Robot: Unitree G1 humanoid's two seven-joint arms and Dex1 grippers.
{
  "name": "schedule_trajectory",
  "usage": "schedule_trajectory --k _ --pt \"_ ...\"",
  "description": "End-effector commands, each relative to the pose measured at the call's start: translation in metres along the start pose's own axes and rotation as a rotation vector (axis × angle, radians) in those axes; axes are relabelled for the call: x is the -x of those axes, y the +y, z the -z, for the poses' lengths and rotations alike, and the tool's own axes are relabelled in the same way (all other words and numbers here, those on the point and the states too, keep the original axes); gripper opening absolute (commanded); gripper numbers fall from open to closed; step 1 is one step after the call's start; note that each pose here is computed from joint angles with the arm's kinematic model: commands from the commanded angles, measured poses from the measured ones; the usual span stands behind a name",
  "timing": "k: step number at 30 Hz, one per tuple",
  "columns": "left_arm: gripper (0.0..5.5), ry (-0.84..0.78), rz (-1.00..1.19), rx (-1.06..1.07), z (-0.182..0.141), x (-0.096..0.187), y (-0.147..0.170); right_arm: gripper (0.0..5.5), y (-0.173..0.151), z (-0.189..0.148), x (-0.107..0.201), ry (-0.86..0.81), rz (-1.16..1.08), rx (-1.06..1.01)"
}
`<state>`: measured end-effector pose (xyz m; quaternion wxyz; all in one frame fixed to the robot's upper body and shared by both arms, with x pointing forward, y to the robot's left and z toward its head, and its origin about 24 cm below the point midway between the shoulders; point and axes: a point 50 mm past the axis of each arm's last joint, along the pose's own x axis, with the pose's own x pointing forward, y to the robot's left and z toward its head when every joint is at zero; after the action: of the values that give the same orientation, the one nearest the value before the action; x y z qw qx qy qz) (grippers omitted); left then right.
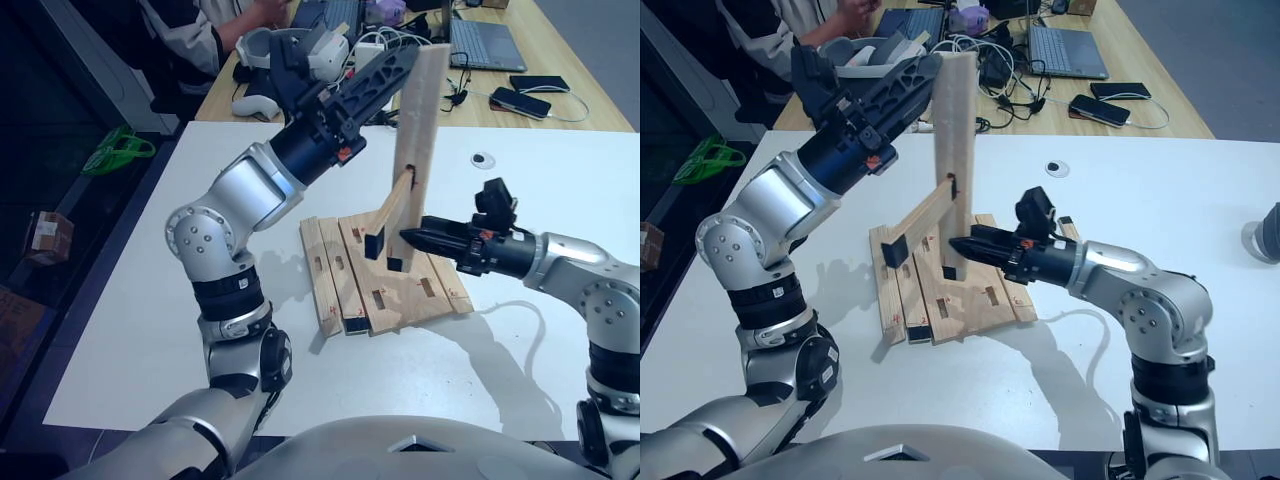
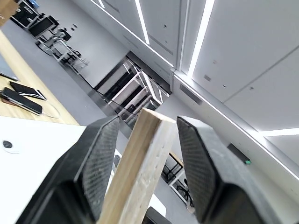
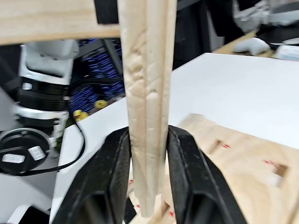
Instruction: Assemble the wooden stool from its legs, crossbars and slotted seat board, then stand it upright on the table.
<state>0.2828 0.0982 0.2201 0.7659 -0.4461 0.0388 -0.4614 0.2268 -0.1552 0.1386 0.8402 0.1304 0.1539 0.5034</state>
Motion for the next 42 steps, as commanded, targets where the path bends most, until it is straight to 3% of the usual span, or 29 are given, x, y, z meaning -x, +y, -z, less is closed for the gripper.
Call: schedule_trajectory --k 1,10,24,32,42 --pt "2.26 -0.028 -0.111 -0.027 -0.001 0.012 0.012 1.02 -0.002 0.016 0.024 -0.045 0.173 -0.088" --pt "2.26 -0.032 -0.263 -0.098 0.015 0.024 0.023 1.02 -0.016 0.056 0.055 -0.103 0.505 -0.255" --pt "2.26 -0.008 -0.262 -0.149 0.032 0.018 0.023 1.02 -0.019 0.070 0.043 -0.112 0.408 -0.379" --pt "2.26 0.000 -0.267 -0.156 0.039 0.017 0.023 1.02 -0.032 0.072 0.038 -0.073 0.451 -0.332" --pt "2.26 -0.004 -0.274 -0.166 0.039 0.016 0.024 1.02 -0.051 0.074 0.044 0.038 0.531 -0.102"
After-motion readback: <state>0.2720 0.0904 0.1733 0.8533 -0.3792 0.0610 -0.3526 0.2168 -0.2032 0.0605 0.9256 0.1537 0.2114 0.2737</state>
